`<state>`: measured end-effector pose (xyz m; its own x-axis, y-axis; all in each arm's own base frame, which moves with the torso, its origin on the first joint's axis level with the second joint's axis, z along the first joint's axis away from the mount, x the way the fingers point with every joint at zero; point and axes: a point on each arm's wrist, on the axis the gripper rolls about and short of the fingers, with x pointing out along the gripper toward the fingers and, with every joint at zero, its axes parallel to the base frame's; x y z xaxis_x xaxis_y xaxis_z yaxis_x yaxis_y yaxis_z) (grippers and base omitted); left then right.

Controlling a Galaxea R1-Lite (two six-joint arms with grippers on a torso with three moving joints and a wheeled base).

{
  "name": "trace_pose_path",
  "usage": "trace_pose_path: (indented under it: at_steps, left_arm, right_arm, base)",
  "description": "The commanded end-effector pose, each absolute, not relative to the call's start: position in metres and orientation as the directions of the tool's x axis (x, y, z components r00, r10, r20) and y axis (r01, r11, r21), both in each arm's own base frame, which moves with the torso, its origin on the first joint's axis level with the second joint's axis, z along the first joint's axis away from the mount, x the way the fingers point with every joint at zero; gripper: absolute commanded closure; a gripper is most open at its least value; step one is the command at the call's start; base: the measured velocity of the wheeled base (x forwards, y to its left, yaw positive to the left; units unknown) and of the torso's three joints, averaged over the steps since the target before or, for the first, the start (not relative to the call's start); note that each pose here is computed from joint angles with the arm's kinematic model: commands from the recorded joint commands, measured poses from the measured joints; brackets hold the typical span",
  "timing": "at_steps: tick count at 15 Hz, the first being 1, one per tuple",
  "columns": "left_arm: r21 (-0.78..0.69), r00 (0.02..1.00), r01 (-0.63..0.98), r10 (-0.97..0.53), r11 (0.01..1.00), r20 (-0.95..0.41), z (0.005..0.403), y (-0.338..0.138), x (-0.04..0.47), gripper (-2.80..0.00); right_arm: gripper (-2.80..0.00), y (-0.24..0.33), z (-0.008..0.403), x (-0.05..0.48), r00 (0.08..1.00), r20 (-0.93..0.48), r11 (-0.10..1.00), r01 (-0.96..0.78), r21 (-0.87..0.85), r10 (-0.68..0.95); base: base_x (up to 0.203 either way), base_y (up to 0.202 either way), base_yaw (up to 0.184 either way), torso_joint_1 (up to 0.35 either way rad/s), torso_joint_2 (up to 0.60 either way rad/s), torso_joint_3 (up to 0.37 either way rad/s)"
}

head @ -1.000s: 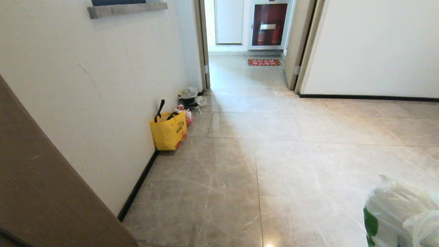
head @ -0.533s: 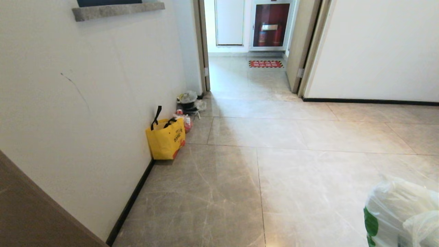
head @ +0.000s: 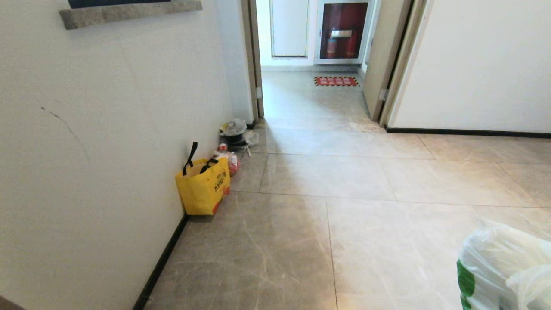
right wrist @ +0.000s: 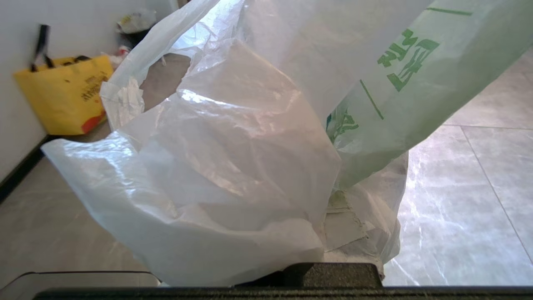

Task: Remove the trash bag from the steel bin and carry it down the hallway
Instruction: Put the trash bag at the door

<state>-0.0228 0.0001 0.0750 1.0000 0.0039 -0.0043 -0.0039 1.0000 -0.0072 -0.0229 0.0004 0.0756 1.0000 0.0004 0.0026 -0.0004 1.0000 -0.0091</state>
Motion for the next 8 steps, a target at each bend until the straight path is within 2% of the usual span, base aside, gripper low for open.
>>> trace_pose_path:
  at_steps: [1, 8]
  left_arm:
    - [-0.008, 1.0, -0.005, 0.005, 1.0, -0.005, 0.075, 0.0001, -0.0228, 0.0]
    - [-0.008, 1.0, -0.005, 0.005, 1.0, -0.005, 0.075, 0.0001, -0.0228, 0.0]
  right_arm:
    - [0.0, 0.0003, 0.0756, -0.0228, 1.0, 0.002, 1.0, 0.0, -0.008, 0.0]
    - [0.0, 0.0003, 0.0756, -0.0228, 1.0, 0.002, 1.0, 0.0, -0.008, 0.0]
  base:
    - [0.213, 0.0, 0.005, 0.007, 0.01, 0.002]
    - [0.193, 0.0, 0.001, 0.004, 0.0, 0.004]
